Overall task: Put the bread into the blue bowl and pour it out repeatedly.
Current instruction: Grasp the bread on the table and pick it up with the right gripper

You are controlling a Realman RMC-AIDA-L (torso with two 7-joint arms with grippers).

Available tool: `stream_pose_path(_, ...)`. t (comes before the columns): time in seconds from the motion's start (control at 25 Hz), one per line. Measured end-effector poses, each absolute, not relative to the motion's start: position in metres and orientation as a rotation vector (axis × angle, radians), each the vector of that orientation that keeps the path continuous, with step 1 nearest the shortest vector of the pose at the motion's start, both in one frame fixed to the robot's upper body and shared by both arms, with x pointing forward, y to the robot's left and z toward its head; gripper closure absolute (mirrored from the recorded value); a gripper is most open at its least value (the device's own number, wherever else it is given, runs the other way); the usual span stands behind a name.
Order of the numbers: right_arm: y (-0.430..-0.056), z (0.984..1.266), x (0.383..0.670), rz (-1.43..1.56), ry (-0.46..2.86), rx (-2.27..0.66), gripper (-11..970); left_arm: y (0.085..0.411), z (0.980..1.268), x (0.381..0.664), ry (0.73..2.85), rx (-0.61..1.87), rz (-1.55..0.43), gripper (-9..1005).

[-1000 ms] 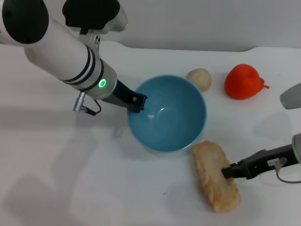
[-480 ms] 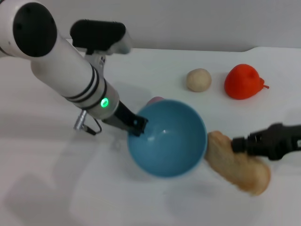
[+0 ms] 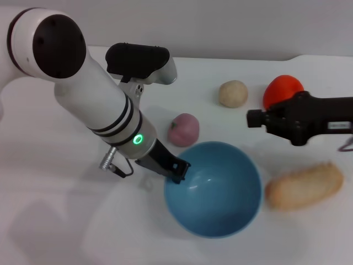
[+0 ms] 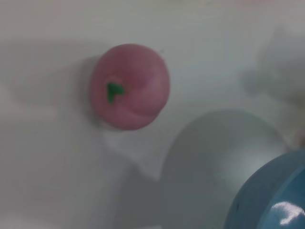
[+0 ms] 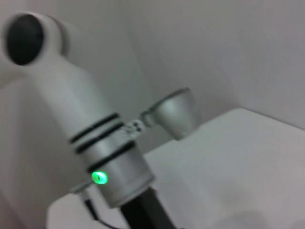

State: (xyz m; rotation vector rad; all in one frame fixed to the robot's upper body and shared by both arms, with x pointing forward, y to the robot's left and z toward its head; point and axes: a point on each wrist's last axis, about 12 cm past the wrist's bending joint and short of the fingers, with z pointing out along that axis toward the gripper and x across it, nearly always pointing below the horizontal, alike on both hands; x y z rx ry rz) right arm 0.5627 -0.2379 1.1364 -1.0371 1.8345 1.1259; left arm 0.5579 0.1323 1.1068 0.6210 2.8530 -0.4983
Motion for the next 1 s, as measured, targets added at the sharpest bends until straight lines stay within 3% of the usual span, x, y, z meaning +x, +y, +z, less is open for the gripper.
stream_pose_path(0.24, -0.243, 1.119, 0.567, 1.012, 1.909, -0.983, 922, 0.134, 1.108, 0.560, 2.842, 0.604, -0.505, 997)
stream_pose_path(0.56, -0.280, 1.115, 0.548, 0.802, 2.049, -1.030, 871, 0.134, 1.109, 0.563, 2.838, 0.607, -0.497, 997)
stream_pose_path(0.72, -0.294, 1.112, 0.542, 0.707, 2.198, -1.030, 680, 0.132, 1.111, 0.564, 2.831, 0.613, -0.495, 996)
stream_pose_path(1.0, -0.299, 1.113, 0.543, 0.585, 2.306, -1.103, 523, 0.131, 1.113, 0.565, 2.827, 0.620, -0.497, 996)
